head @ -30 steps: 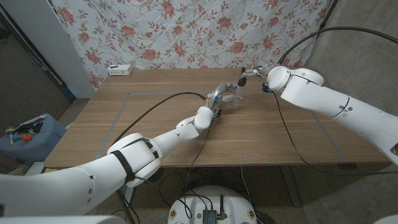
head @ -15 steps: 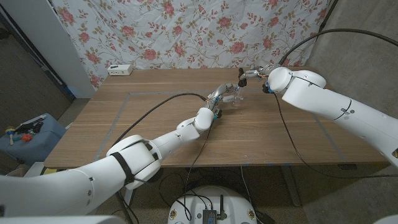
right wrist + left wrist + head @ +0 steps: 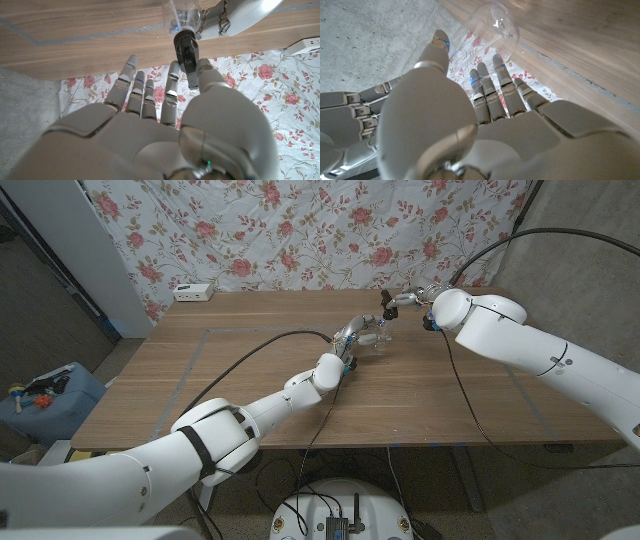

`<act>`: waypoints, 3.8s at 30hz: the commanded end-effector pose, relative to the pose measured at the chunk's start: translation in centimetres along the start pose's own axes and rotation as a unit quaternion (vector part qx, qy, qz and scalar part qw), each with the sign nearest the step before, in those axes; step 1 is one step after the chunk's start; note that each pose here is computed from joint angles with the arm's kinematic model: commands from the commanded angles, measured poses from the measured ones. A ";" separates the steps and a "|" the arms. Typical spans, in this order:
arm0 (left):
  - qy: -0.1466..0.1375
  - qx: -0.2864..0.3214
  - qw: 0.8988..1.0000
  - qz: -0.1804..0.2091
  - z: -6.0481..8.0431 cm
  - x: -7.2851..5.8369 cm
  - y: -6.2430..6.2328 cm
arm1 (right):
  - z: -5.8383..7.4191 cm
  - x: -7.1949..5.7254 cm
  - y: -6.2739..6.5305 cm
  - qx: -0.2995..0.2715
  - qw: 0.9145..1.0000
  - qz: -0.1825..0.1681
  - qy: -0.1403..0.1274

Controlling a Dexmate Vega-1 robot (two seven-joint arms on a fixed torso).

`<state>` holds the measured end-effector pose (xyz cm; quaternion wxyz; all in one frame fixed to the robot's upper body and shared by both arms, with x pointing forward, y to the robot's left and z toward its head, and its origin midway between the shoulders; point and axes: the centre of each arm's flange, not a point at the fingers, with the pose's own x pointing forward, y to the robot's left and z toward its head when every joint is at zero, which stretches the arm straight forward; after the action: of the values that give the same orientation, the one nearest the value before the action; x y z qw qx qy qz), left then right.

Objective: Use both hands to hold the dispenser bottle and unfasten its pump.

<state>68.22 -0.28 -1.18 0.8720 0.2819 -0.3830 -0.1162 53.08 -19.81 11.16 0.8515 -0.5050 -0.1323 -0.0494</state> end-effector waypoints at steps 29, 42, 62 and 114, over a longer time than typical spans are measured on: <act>0.004 -0.001 1.000 -0.003 0.0 1.0 -0.1 | -0.4 0.7 -0.2 0.006 1.000 0.005 -0.010; 0.006 -0.001 1.000 0.000 -0.1 0.9 -0.1 | -0.3 0.8 -0.4 0.009 1.000 0.012 -0.022; 0.005 -0.003 1.000 -0.003 0.0 0.7 -0.3 | -0.4 0.2 -0.6 -0.003 1.000 0.015 -0.027; -0.008 -0.001 1.000 0.003 0.1 0.6 0.1 | -1.5 2.3 -2.9 -0.149 0.985 0.059 -0.070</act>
<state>68.60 -0.46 -0.64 0.8707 0.2802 -0.3869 -0.1168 54.39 -21.81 13.55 0.7638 -0.6260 -0.1561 0.0196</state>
